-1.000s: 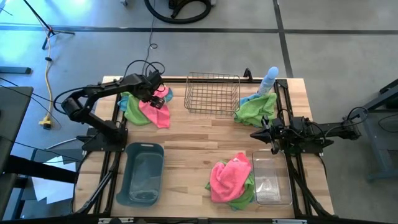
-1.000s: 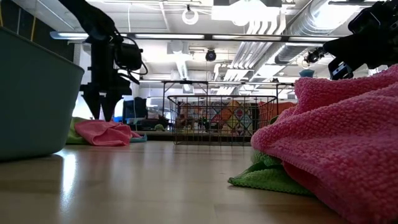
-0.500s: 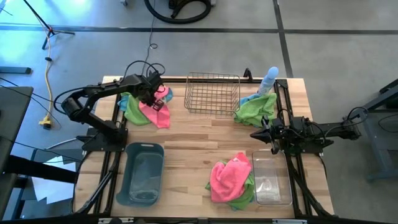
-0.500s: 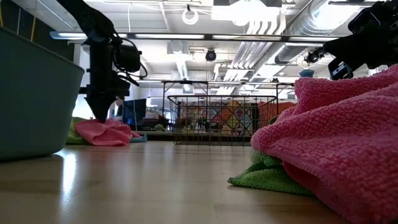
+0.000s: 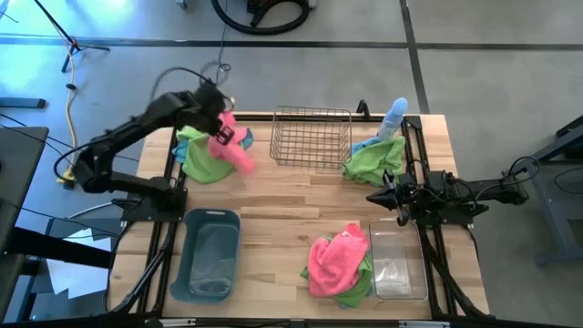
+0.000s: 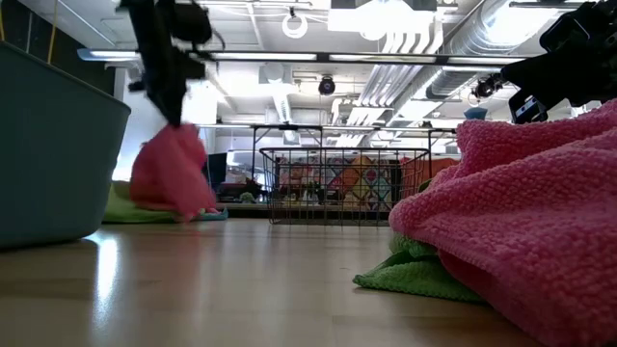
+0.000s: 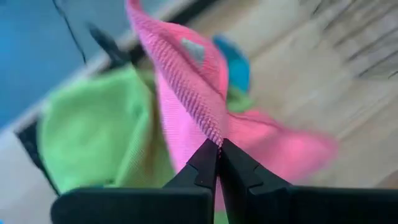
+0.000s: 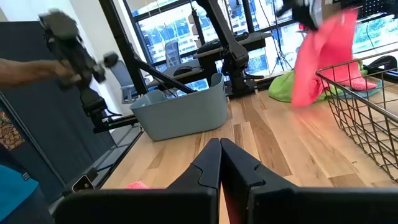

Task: Sort microfiber towel by color & place in baskets
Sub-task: Put the top pink towel into the blue bin

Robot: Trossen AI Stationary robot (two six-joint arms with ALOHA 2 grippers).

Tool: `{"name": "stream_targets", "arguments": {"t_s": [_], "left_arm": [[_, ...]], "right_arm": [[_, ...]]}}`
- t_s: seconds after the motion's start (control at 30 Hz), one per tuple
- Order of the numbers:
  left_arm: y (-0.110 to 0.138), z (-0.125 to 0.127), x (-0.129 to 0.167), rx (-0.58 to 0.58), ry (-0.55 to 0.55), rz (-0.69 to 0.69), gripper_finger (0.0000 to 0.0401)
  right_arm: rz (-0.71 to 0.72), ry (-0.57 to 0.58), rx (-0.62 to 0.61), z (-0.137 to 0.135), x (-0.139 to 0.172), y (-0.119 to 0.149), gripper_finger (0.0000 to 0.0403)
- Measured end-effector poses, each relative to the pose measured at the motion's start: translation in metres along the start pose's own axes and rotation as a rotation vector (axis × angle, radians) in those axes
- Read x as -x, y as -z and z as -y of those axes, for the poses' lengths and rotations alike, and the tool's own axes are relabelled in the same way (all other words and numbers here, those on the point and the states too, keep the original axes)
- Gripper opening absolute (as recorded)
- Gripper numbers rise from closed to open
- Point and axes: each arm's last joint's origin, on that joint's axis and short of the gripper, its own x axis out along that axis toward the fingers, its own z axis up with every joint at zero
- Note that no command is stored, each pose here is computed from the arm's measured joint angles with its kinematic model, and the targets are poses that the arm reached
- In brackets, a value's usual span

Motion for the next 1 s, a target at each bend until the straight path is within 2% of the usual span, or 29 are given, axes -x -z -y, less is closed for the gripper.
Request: {"name": "stream_targets", "arguments": {"t_s": [0.17, 0.3, 0.6, 0.77, 0.9, 1.0], "left_arm": [[-0.02, -0.006, 0.066, -0.018, 0.016, 0.227, 0.0], [-0.032, -0.006, 0.108, -0.046, 0.039, 0.375, 0.0], [-0.035, 0.004, 0.155, -0.136, 0.105, 0.531, 0.0], [-0.025, 0.014, 0.181, -0.221, 0.268, 0.564, 0.0], [-0.006, 0.022, 0.202, -0.332, 0.411, 0.538, 0.0], [0.011, 0.028, 0.216, -0.369, 0.539, 0.517, 0.0]], "right_arm": [[0.0, 0.0, 0.0, 0.0, 0.0, 0.0, 0.0], [0.0, 0.0, 0.0, 0.0, 0.0, 0.0, 0.0], [0.0, 0.0, 0.0, 0.0, 0.0, 0.0, 0.0], [0.0, 0.0, 0.0, 0.0, 0.0, 0.0, 0.0], [0.0, 0.0, 0.0, 0.0, 0.0, 0.0, 0.0], [0.0, 0.0, 0.0, 0.0, 0.0, 0.0, 0.0]]}}
